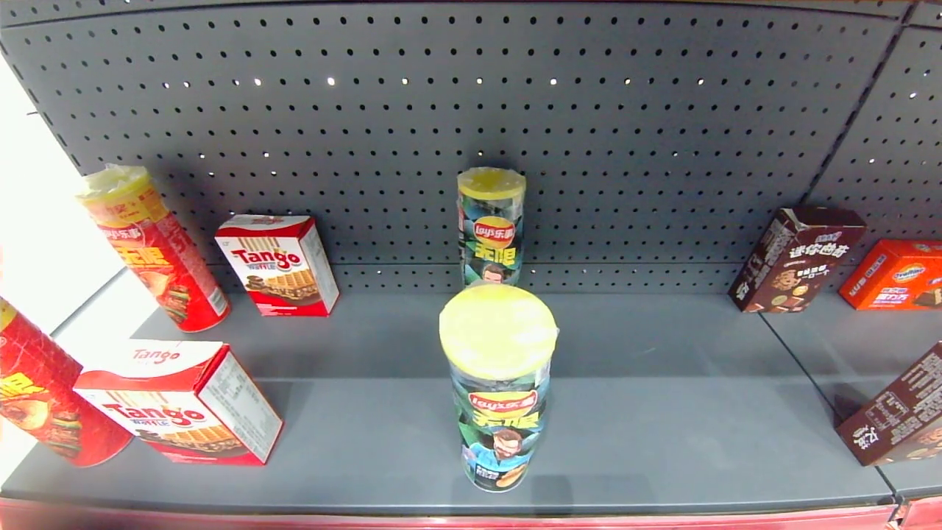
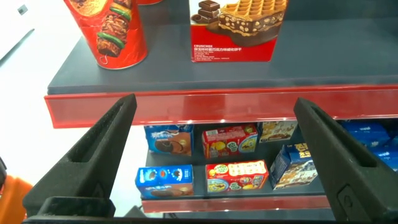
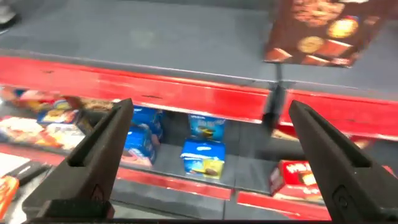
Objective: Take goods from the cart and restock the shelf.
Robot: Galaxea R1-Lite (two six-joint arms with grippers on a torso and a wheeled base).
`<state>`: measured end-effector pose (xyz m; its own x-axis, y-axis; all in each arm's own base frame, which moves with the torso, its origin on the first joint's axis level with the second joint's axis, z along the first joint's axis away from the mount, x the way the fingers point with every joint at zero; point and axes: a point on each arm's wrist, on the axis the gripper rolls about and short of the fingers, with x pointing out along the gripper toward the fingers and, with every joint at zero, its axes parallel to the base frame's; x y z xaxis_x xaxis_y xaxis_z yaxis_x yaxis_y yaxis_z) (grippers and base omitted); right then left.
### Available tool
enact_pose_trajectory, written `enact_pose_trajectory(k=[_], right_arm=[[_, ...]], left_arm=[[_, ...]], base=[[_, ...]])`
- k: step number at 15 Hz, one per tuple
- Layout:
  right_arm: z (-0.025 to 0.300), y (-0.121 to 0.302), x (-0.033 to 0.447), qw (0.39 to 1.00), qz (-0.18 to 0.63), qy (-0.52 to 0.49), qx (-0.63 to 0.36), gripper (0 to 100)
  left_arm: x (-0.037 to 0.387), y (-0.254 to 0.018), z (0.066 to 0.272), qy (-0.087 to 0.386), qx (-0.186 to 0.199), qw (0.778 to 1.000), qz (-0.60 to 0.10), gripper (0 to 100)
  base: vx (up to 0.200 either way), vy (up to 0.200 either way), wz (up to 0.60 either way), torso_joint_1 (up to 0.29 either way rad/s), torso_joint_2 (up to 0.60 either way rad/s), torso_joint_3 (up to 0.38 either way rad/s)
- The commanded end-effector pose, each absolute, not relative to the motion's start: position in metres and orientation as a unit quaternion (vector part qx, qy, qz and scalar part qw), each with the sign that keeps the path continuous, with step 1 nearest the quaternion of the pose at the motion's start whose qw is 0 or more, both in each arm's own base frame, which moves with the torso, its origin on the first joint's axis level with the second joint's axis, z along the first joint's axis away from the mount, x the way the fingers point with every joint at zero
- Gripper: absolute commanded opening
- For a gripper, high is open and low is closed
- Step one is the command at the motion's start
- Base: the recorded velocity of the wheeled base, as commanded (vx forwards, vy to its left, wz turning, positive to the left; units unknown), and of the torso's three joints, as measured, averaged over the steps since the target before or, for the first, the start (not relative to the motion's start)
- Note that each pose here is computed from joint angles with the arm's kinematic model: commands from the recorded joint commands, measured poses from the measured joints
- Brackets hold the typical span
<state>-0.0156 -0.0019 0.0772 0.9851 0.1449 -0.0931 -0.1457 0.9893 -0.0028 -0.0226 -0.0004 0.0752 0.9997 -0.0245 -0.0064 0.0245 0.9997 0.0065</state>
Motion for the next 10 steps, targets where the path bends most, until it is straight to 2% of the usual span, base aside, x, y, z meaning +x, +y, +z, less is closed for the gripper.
enact_pose_trajectory(k=[1, 10], right_arm=[[0.0763, 0.0007, -0.0200, 1.000, -0.007, 0.018, -0.002, 100], [0.0757, 0.0007, -0.0227, 1.000, 0.001, 0.000, -0.003, 100]], left_arm=[[-0.0225, -0.0004, 0.0753, 0.004, 0.003, 1.000, -0.012, 100], [-0.0225, -0.0006, 0.0753, 0.004, 0.005, 1.000, -0.016, 100]], base=[[0.000, 0.000, 0.00, 0.000, 0.00, 0.000], [0.000, 0.000, 0.00, 0.000, 0.00, 0.000]])
